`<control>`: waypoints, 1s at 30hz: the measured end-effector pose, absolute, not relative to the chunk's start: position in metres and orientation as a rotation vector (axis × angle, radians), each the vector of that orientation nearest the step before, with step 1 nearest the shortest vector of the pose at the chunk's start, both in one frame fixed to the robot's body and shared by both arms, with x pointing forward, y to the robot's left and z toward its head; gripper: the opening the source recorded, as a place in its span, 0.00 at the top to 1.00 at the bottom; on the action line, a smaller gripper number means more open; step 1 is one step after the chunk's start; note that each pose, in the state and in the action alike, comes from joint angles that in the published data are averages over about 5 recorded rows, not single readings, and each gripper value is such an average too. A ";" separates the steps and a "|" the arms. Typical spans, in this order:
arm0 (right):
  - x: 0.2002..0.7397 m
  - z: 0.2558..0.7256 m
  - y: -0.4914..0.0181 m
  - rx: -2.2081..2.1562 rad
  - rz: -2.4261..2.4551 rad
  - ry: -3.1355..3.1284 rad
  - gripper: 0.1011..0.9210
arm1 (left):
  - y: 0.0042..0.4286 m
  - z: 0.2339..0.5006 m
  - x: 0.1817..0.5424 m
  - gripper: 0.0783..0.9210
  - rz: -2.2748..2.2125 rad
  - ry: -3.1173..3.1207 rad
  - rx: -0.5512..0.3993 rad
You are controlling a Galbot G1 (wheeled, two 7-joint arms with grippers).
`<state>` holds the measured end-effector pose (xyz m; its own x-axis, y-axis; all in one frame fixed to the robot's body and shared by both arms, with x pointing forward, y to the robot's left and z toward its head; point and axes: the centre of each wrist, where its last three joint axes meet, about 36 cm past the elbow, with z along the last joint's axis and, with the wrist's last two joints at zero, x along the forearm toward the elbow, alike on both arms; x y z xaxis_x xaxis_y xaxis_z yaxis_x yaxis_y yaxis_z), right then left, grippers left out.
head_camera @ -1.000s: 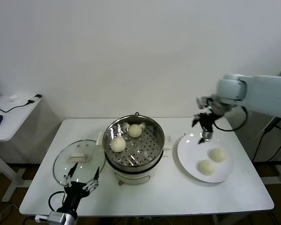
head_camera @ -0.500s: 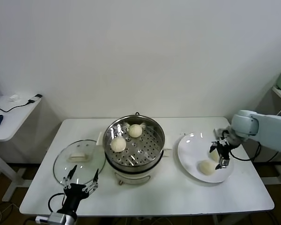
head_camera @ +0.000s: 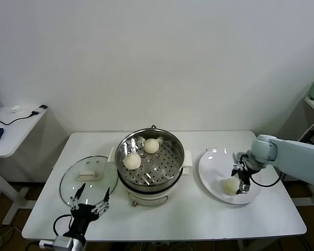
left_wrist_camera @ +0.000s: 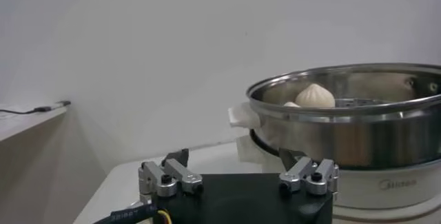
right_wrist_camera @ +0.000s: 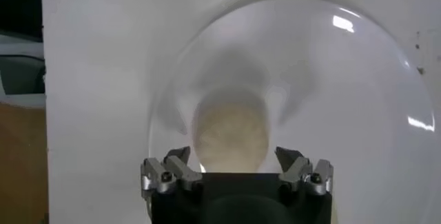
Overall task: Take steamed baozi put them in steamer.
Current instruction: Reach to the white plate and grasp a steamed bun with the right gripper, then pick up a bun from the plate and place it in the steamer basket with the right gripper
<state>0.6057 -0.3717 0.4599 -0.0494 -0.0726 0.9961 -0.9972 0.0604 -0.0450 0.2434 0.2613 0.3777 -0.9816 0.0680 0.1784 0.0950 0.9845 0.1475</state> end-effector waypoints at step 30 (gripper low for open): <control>0.643 0.707 -0.228 1.571 1.625 -1.217 0.33 | 0.253 0.396 0.239 0.12 -0.220 -2.969 -0.139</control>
<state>0.6428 -0.2278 0.7071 -0.1503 -0.1897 0.9703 -0.8778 -0.4258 -0.2192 0.2390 0.2529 0.3957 -0.9826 0.0807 0.1671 0.1045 0.9848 0.1388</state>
